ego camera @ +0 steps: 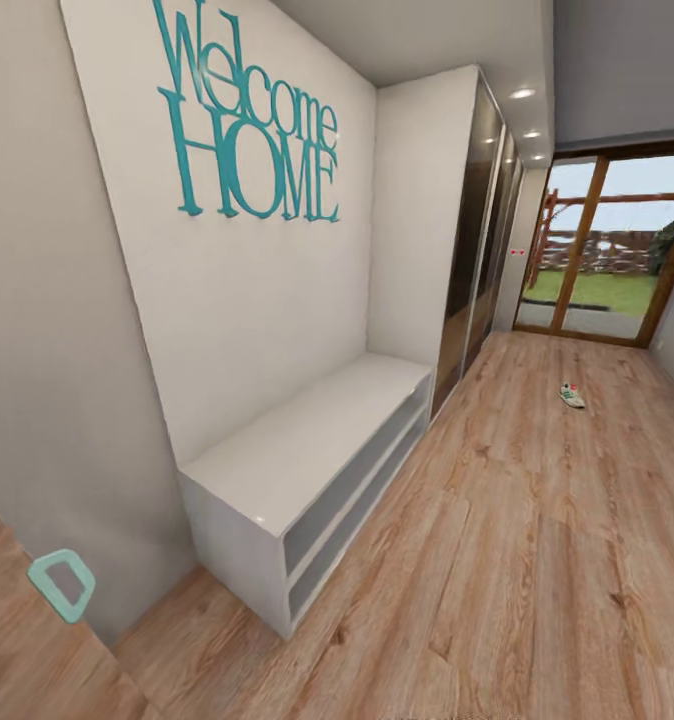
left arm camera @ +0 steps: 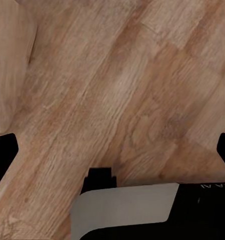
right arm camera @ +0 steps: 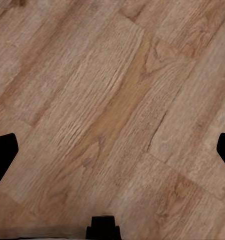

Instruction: Pick up the two gym shoes and the two sandals from the corridor floor and place them onto the hallstand (shoe rack) in the corridor, making sure they are on the rack and not on the floor. Arrange them so the two gym shoes are next to each other and the two sandals are next to each other.

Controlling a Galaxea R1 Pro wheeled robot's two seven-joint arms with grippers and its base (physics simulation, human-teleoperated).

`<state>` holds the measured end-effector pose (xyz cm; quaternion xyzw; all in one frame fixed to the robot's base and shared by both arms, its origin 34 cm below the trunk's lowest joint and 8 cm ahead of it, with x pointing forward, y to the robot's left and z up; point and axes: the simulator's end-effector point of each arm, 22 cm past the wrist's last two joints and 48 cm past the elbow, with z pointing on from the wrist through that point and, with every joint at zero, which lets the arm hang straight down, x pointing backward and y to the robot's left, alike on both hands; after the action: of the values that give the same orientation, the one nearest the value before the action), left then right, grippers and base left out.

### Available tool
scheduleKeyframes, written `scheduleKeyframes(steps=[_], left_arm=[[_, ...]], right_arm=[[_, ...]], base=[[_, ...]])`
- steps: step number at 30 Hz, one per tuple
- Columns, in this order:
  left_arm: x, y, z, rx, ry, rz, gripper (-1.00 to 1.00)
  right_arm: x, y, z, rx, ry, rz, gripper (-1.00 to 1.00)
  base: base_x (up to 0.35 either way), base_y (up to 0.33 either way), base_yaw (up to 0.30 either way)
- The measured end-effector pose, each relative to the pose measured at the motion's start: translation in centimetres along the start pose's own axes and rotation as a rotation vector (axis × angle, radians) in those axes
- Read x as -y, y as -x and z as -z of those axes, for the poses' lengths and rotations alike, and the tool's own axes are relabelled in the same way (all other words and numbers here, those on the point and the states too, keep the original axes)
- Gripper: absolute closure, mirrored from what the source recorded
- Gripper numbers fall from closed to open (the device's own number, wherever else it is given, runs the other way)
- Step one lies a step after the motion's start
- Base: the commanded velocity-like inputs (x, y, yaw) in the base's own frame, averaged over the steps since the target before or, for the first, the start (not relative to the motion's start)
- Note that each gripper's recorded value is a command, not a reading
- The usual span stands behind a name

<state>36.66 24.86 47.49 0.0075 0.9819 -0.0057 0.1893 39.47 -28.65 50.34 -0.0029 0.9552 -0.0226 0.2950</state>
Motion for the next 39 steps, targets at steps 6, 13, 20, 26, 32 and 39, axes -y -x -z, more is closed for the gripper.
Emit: scheduleKeyframes(steps=[6, 13, 20, 26, 32, 39], left_arm=[[-0.2, 4.4, -0.2, 0.062, 0.002, -0.004, -1.00], [-0.4, 5.4, -0.3, 0.079, 0.005, -0.009, -1.00], [-0.8, 5.0, -0.2, 0.076, 0.010, -0.015, -1.00], [-0.8, 4.7, -0.2, 0.073, 0.009, -0.016, -1.00], [-1.2, 4.5, -0.2, 0.072, 0.015, -0.014, -1.00], [-1.3, 4.5, -0.2, 0.073, 0.016, -0.013, -1.00]], right_arm=[[-0.1, 3.3, -0.1, 0.081, 0.002, -0.003, -1.00], [0.0, 3.6, -0.1, 0.091, 0.002, -0.004, -1.00], [-0.1, 3.5, -0.1, 0.087, 0.002, -0.004, -1.00], [-0.5, 3.4, -0.1, 0.086, 0.006, -0.006, -1.00], [-0.5, 3.4, -0.1, 0.086, 0.007, -0.006, -1.00], [-0.5, 3.4, -0.1, 0.087, 0.007, -0.006, -1.00]], base=[[0.000, 0.000, -0.299], [0.000, 0.000, -0.300], [0.000, 0.000, -0.300], [0.000, 0.000, -0.300], [0.000, 0.000, -0.300], [0.000, 0.000, -0.300]])
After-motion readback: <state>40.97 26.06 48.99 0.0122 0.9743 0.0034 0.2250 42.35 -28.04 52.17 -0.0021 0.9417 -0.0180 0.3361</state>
